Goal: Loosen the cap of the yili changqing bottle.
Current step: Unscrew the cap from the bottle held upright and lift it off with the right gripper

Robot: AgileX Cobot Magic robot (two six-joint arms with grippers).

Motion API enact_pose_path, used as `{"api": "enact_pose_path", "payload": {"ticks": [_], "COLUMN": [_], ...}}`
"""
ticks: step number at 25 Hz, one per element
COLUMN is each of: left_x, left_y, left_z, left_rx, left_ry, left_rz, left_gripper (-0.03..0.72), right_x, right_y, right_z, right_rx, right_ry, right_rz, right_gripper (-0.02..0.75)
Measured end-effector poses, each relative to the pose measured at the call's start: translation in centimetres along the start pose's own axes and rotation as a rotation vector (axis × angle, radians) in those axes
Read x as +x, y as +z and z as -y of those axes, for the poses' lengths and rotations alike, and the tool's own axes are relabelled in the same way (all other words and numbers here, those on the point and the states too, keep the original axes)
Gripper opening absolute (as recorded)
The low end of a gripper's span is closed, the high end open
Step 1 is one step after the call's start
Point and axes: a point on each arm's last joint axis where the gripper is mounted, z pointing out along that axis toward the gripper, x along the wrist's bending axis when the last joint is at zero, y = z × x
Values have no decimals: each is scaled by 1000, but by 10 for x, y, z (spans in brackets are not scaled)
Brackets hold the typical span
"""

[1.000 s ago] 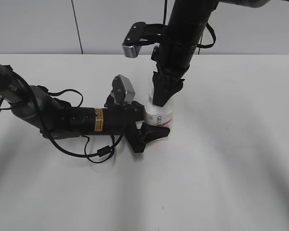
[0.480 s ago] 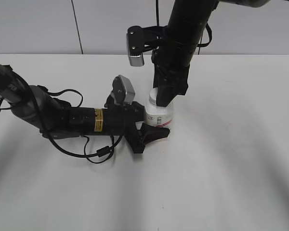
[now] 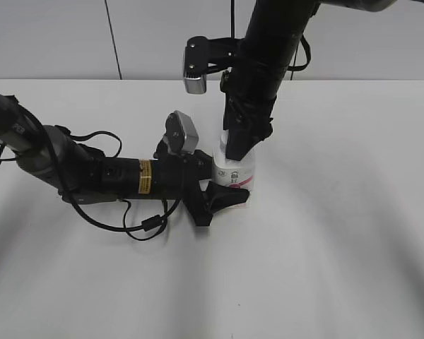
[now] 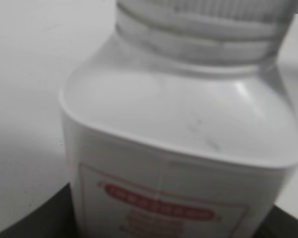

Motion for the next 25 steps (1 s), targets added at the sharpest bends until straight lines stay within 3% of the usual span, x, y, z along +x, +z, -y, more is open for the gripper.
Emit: {"api": "enact_pose_path", "payload": {"ticks": [8,25], "left_x": [0,0], "left_y": [0,0], "left_z": [0,0], "left_rx": [0,1], "left_ry": [0,1], "left_rz": [3,5], "left_gripper": [423,419], "right_x": [3,0], "right_y": [-8,-12], "right_z": [-5,2], "right_rx": [-43,12], "right_ry": [172,1038], "right_rz": [-1,58], "right_gripper": [546,546]}}
